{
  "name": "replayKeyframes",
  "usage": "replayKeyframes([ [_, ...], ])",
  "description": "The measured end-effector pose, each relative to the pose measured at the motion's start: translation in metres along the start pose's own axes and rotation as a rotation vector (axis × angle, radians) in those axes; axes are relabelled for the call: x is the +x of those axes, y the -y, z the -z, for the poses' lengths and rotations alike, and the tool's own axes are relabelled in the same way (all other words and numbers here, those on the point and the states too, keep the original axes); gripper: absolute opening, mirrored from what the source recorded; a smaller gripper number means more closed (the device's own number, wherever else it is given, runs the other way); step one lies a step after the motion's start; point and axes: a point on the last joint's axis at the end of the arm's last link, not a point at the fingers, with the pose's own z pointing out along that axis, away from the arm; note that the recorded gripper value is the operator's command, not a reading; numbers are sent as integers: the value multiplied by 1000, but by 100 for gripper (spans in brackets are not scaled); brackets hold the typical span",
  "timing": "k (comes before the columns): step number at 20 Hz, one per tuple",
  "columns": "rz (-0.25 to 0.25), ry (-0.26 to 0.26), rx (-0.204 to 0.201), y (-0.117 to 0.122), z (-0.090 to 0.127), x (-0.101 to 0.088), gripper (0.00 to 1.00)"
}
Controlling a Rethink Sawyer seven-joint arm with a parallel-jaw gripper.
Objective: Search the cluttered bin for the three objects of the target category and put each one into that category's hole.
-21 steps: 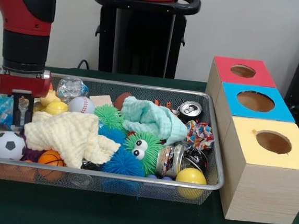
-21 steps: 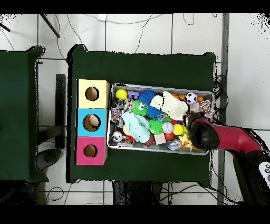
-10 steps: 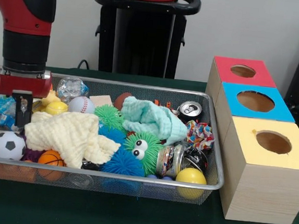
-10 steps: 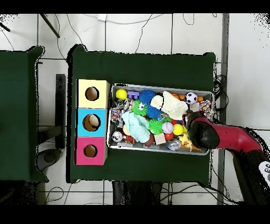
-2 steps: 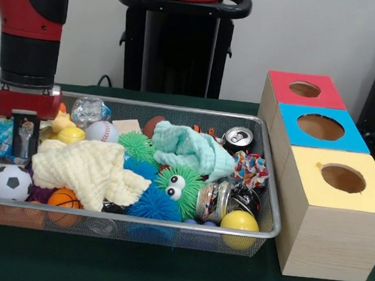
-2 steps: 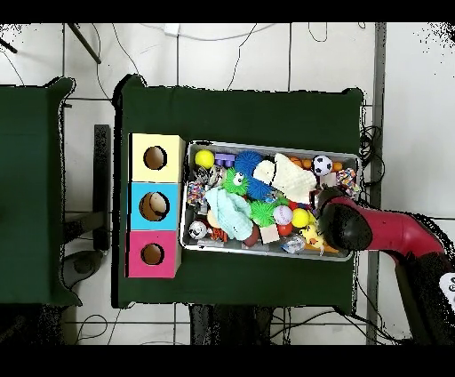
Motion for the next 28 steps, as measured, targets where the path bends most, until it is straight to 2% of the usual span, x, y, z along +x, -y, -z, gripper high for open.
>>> replayKeyframes([
  [9,-24,21,3,13,4,0,100],
  [16,-23,22,8,15,7,0,100],
  [28,21,8,8,-2,30,-1,100],
])
